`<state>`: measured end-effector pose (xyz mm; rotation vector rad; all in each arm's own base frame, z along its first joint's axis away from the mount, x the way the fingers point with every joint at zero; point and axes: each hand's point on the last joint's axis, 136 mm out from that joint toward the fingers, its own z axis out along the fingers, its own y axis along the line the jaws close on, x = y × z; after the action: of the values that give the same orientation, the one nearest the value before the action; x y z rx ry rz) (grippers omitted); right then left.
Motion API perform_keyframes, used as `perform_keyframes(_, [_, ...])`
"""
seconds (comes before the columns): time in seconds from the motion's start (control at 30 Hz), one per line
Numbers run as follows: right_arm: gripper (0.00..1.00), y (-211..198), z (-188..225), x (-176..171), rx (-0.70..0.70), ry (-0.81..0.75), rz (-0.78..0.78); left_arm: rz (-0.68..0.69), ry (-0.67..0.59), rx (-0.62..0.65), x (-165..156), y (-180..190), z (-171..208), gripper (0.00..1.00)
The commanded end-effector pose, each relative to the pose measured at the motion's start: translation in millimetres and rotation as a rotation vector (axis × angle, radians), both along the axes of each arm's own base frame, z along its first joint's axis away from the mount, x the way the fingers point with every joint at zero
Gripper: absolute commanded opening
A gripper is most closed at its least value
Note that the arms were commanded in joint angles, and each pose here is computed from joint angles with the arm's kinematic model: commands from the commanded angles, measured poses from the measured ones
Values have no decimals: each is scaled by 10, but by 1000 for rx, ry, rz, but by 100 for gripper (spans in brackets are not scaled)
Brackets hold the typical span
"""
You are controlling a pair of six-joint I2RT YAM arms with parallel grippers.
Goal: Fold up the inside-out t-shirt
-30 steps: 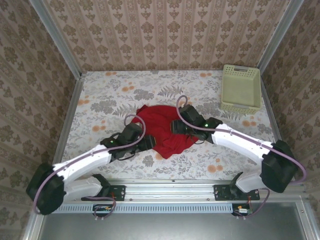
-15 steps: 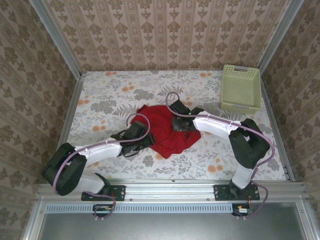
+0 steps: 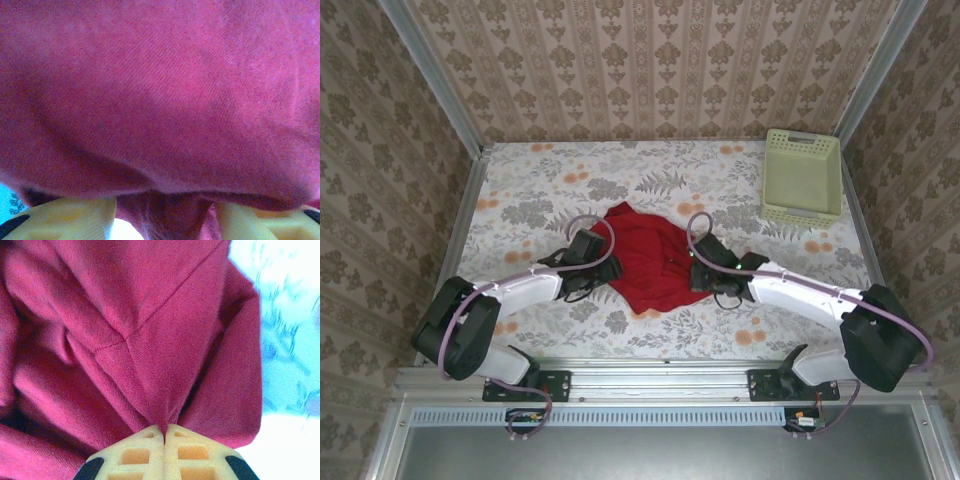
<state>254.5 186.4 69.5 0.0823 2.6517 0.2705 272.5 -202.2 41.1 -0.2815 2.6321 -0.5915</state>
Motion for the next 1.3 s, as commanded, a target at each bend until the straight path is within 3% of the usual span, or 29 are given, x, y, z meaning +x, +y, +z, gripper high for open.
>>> perform_keyframes(0.0, [5, 23, -47, -79, 7, 27, -34, -44, -7, 47, 49, 10, 7, 53])
perform_keyframes(0.13, [34, -62, 280, 38, -88, -47, -4, -70, 14, 79, 55, 7, -55, 45])
perform_keyframes(0.2, [41, -19, 467, 80, -106, -69, 27, -81, 17, 77, 50, -12, -64, 39])
perform_keyframes(0.37, [44, 417, 685, 176, 0, -77, 109, -92, 2, 58, 37, -43, -38, 28])
perform_keyframes(0.5, [45, 828, 528, 309, 110, -24, 134, -109, -16, 45, 23, -75, 3, 20])
perform_keyframes(0.73, [49, 1101, 121, 486, 94, 64, 130, -129, -44, 15, 15, -117, 84, 8])
perform_keyframes(0.83, [29, 1192, 112, 518, 113, 62, 155, -141, -63, 1, 19, -144, 186, 3])
perform_keyframes(0.9, [11, 1130, 260, 560, 81, 26, 156, -150, -85, -3, 33, -152, 302, 1])
perform_keyframes(0.97, [3, 963, 500, 609, 6, -41, 140, -162, -117, -2, 70, -163, 472, 0])
perform_keyframes(1.13, [0, 368, 1292, 550, -234, -227, 128, -213, -302, -19, 250, -288, 1347, 0])
perform_keyframes(1.27, [0, 22, 1810, 396, -349, -325, 112, -275, -487, -42, 205, -447, 2095, 0])
